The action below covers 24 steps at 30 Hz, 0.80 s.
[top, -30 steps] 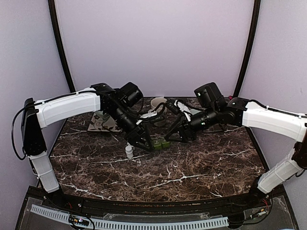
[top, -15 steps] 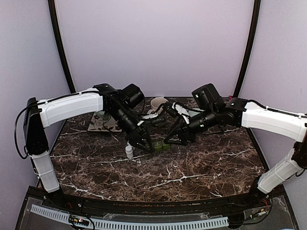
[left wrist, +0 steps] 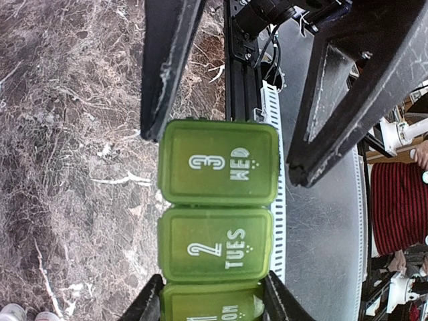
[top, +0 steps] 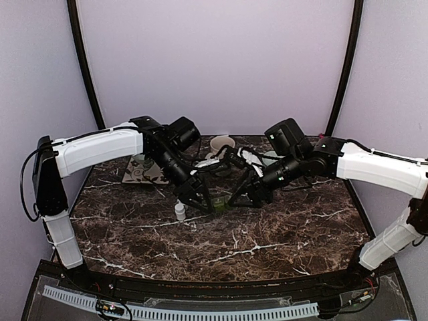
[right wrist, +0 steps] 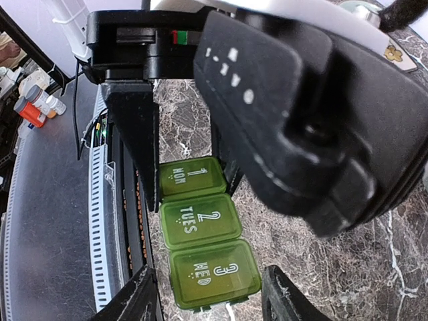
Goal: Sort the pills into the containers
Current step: Open the lid of the pill container from the compartment of the pill container.
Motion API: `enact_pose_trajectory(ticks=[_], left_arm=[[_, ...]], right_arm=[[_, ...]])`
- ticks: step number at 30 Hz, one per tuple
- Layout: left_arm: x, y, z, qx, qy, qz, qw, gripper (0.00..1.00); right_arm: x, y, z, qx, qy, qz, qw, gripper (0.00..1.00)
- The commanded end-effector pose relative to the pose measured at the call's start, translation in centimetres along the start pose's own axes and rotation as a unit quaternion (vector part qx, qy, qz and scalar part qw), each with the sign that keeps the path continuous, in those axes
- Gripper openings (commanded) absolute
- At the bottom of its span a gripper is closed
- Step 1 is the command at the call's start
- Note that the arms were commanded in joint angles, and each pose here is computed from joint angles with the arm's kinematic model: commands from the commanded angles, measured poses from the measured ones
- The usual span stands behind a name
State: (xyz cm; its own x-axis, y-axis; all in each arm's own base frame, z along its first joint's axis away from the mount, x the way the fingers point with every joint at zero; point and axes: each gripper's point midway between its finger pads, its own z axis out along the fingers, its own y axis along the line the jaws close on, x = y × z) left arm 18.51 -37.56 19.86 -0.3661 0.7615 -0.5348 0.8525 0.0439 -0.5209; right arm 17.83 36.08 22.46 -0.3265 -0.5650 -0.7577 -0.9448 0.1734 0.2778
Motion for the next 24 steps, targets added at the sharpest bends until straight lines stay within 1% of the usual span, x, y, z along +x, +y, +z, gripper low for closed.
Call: enact_pose_trajectory(ticks=[1, 24], left_arm=[[-0.9, -0.3, -0.9, 0.000, -0.014, 0.014, 1.000, 0.17], [-0.9, -1.3, -1.2, 0.018, -0.022, 0.015, 0.999, 0.17]], right_arm=[[-0.4, 1.4, -0.5, -0.016, -0.001, -0.010, 1.000, 0.53], [-0.8, 0.0, 1.1, -0.007, -0.006, -0.014, 1.000, 0.52]])
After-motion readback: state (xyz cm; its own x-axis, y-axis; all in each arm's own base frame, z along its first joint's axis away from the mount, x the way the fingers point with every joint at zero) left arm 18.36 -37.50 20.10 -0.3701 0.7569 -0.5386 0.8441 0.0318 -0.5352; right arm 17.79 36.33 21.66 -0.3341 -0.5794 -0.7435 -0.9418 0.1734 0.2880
